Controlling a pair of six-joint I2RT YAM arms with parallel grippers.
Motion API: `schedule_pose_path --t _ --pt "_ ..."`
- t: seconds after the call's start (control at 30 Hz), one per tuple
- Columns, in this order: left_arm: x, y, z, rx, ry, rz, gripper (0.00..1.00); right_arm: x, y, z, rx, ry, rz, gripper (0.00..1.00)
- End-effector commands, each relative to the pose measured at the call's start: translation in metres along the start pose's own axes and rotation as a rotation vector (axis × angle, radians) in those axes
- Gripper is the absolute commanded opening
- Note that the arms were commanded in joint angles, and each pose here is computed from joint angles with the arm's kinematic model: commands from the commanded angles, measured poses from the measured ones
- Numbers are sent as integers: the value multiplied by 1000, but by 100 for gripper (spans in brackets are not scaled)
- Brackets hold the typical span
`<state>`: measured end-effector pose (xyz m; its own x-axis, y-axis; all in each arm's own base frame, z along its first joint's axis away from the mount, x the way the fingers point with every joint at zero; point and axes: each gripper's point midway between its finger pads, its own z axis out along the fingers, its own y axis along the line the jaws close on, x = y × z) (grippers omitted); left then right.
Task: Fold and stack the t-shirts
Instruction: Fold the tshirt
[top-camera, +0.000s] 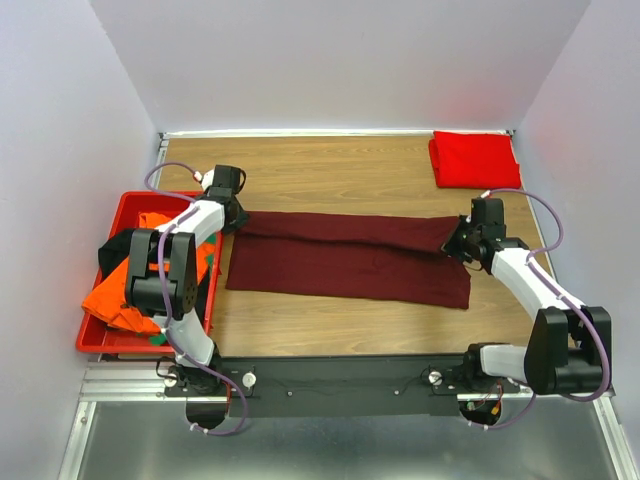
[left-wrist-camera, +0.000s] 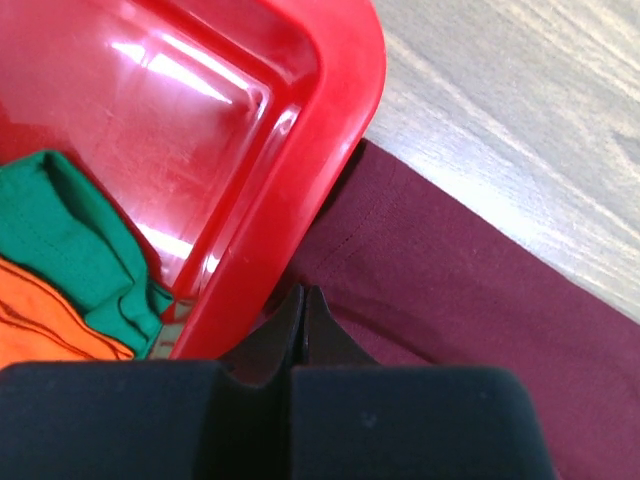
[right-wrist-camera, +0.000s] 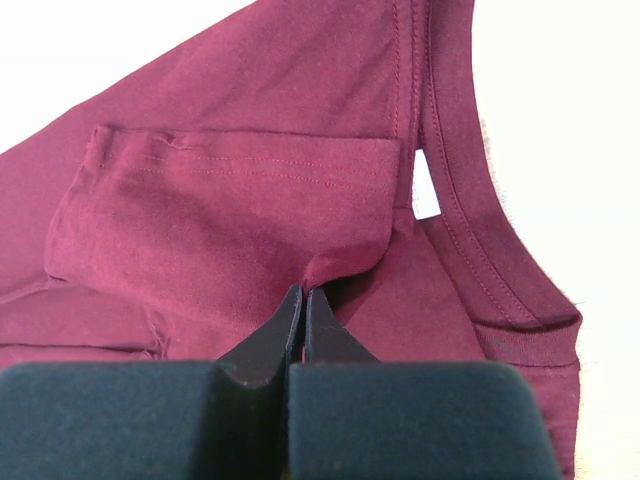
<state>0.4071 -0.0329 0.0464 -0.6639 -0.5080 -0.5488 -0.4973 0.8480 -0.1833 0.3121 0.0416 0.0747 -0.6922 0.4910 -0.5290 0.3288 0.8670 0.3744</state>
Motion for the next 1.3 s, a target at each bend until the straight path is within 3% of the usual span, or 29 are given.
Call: schedule_pose_path --t 0.0,0.03,0.1,0.2,0.33,0.57,0.77,1.27 --pt "-4 3 -10 20 -19 1 9 13 -10 3 38 29 13 8" --pt "-6 2 -12 26 -25 2 14 13 -10 2 34 28 13 11" --pt "-8 1 -16 40 -32 10 27 13 -6 0 17 29 14 28" --pt "-19 -5 -29 71 -64 20 32 4 3 -8 -25 4 -7 40" --pt "-28 -12 -37 102 -81 36 33 -7 11 -10 -43 -18 -23 46" --pt "-26 -36 -37 162 -68 88 29 -19 25 12 -47 13 -50 48" --pt "-2 -49 -33 179 -30 76 26 -32 44 34 -32 2 -93 48" --pt "44 -97 -36 317 49 208 25 -28 119 104 -36 18 -281 48"
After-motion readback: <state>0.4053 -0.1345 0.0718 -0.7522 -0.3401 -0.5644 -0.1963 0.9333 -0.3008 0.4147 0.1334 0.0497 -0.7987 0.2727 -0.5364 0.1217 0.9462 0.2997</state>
